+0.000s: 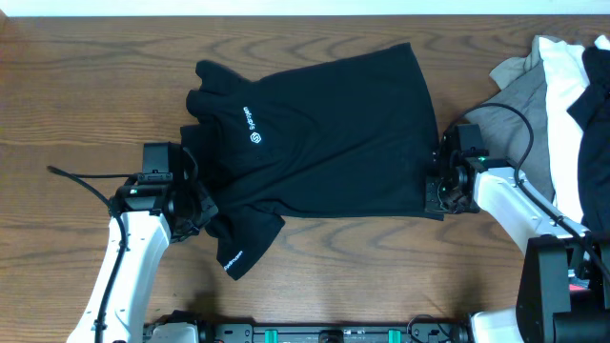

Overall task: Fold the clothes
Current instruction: 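Grasp the shirt's left and right side edges with both grippers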

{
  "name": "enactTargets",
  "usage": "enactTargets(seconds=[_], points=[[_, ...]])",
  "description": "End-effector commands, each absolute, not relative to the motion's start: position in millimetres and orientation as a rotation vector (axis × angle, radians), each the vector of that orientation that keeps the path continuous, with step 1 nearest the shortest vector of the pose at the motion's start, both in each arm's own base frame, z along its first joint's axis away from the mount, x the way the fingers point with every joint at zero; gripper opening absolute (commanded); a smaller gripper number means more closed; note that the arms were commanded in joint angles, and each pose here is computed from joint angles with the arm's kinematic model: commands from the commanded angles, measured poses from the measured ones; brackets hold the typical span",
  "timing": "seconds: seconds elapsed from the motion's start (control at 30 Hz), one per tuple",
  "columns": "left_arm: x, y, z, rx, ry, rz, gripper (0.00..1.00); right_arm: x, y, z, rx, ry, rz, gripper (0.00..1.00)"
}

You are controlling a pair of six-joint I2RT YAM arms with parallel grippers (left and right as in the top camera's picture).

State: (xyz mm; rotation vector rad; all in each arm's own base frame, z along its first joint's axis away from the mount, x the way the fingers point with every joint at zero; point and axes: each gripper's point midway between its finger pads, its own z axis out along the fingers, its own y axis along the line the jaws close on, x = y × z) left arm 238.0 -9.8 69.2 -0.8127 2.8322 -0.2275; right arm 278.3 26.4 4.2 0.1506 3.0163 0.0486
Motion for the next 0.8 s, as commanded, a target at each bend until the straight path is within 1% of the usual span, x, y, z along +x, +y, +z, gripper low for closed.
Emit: enactTargets(seconds=[0.0, 0.03, 0.07, 0.1, 0.3, 0.53, 0.6, 0.67, 0.7, 0.73, 0.77], points=[[235, -9, 66, -0.804, 2.85, -0.225, 0.06, 273, 27, 2, 0.161, 3.038, 0.072, 0.37], [235, -9, 66, -0.804, 2.85, -0.224, 0.06, 272, 27, 2, 0.161, 3.042, 0.071, 0.53], [235, -9, 66, -0.804, 2.85, -0.225, 0.06, 272, 27, 1, 0.161, 3.043, 0.071, 0.61], [235, -9, 66, -0.804, 2.85, -0.224, 0.06, 272, 27, 2, 0.162, 3.043, 0.073, 0.64], [235, -9, 66, -0.788, 2.854, -0.223, 0.07, 270, 27, 0, 0.208, 3.046, 0.074, 0.68], [235, -9, 66, -0.778, 2.856, -0.222, 0.07, 261, 29, -10, 0.287, 3.053, 0.093, 0.65], [235, -9, 66, -0.778, 2.856, -0.222, 0.07, 259, 33, -12, 0.286, 3.055, 0.134, 0.63], [235, -9, 66, -0.778, 2.856, -0.222, 0.06, 259, 38, -12, 0.283, 3.052, 0.176, 0.55], [235, -9, 66, -0.778, 2.856, -0.222, 0.06, 260, 40, -12, 0.281, 3.048, 0.194, 0.49], [235, -9, 66, -0.778, 2.856, -0.222, 0.07, 261, 42, -12, 0.28, 3.045, 0.21, 0.39], [235, -9, 66, -0.778, 2.856, -0.222, 0.06, 262, 43, -12, 0.279, 3.042, 0.219, 0.24]])
